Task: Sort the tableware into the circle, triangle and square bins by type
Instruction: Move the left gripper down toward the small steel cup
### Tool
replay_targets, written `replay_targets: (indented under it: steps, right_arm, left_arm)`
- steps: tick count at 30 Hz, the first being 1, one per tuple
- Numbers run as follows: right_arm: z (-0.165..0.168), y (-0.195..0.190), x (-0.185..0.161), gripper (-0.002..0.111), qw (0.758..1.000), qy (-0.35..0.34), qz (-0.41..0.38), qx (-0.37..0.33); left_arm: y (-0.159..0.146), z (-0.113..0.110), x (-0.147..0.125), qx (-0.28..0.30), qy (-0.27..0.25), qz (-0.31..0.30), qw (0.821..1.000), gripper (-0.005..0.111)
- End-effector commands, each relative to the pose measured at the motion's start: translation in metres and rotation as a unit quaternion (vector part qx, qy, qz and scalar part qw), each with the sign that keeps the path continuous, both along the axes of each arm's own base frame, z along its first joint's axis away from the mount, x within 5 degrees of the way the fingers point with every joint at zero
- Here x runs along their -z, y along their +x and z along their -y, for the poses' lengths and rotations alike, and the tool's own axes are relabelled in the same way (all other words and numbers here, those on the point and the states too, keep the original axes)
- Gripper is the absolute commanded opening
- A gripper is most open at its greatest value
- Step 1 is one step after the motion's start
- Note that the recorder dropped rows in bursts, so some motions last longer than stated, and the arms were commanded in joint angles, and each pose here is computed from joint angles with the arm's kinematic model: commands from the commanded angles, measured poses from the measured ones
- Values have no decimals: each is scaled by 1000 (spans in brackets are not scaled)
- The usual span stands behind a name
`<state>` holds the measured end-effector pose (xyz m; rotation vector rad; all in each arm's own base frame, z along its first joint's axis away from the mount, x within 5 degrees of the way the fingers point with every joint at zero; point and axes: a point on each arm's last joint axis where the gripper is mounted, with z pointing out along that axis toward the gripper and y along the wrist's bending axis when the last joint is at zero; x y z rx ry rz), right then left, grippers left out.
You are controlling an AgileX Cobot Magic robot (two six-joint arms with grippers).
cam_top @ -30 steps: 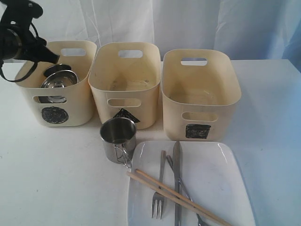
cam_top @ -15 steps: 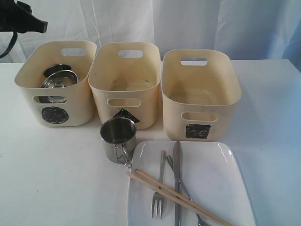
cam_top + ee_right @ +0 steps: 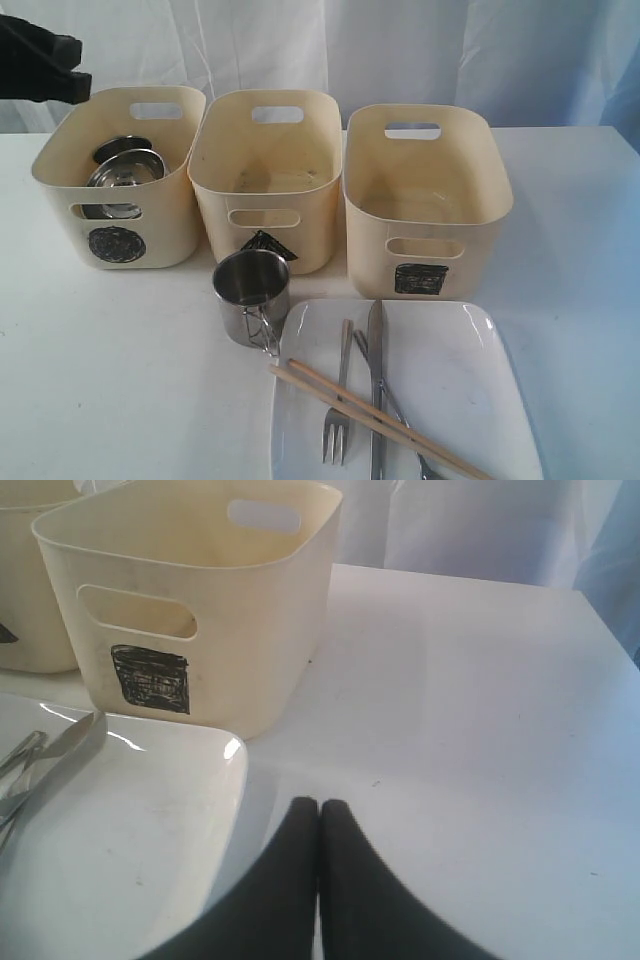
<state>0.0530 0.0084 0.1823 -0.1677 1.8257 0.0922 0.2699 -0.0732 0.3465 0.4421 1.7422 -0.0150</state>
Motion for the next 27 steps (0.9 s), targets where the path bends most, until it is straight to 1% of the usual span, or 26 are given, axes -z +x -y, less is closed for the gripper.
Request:
replay_targets:
  steps: [1,8,10,13,17,27]
  right_arm:
    - [0,0,0,0,1000,2,3,4]
    - [0,0,0,0,1000,2,3,4]
    - [0,0,0,0,1000,2,3,4]
    - [0,0,0,0,1000,2,3,4]
    - [0,0,0,0,1000,2,3,4]
    - [0,0,0,0,1000,2,3,4]
  left_arm:
    - [-25,3,3,47,-14,-1,999,56]
    - [-59,12,19,147,-25,-22,989,56]
    - [-65,13,27,163,-15,-33,986,56]
    - [-68,12,41,163,-13,-54,985,56]
    - [-71,6,62,133,-2,-81,988,56]
    - [-72,6,65,134,2,-84,987,56]
